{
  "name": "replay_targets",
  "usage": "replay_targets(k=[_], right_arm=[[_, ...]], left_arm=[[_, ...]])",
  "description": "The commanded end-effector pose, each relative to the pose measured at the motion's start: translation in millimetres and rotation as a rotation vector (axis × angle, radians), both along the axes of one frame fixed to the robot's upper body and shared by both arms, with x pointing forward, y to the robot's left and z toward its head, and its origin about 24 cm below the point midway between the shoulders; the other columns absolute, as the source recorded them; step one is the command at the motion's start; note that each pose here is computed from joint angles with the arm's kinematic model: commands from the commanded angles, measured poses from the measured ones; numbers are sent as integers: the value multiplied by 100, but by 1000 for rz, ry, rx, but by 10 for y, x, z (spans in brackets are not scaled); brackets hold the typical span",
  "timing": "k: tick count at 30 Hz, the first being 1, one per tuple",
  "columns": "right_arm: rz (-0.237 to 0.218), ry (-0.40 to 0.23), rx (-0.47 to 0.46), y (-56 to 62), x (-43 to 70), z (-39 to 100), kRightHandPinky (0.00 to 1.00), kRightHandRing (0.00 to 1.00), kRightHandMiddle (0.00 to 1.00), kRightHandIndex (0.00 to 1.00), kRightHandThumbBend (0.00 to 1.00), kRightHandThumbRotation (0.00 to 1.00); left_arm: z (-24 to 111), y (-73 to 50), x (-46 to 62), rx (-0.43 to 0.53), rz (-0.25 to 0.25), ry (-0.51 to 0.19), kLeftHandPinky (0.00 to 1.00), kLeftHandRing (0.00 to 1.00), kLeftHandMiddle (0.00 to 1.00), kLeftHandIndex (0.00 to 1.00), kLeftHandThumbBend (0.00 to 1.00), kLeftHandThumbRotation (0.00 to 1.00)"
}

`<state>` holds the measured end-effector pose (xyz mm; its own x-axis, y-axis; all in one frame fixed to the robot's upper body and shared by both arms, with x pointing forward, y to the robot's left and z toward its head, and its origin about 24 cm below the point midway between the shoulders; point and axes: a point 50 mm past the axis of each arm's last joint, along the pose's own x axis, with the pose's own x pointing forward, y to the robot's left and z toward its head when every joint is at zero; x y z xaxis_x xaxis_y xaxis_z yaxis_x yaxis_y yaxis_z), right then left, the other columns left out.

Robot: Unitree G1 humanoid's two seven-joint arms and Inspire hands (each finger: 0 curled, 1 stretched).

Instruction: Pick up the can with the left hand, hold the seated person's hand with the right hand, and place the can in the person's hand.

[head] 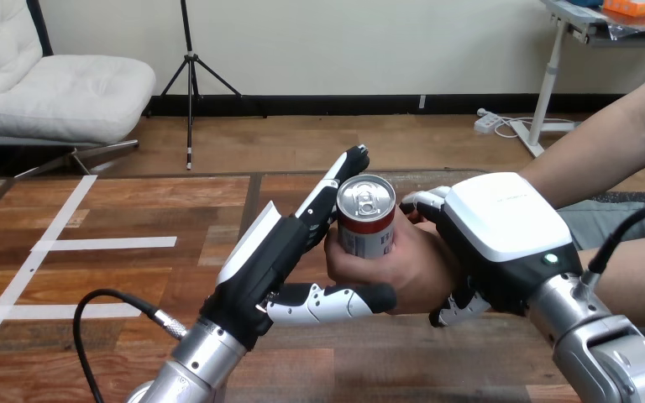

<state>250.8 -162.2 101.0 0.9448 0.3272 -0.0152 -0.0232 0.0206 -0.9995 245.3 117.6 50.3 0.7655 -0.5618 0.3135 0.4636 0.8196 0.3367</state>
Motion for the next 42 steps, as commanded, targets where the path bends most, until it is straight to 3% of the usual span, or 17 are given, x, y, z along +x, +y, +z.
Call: replay_targets(k=[1,26,42], right_arm=[[-7,-122,43,-6,-6,199,72,79,80,79,100,0],[-80,-168,290,-8,-238,109,77,84,84,83,95,0],[-128,-288,539,-65,-450,47,80,86,85,84,88,0]], left_arm=[[80,-36,31,-4,-9,-53,100,100,100,100,100,58],[-51,148,-22,-23,60,-20,100,100,100,100,100,58],[-73,292,-33,-95,96,8,100,100,100,100,100,58]])
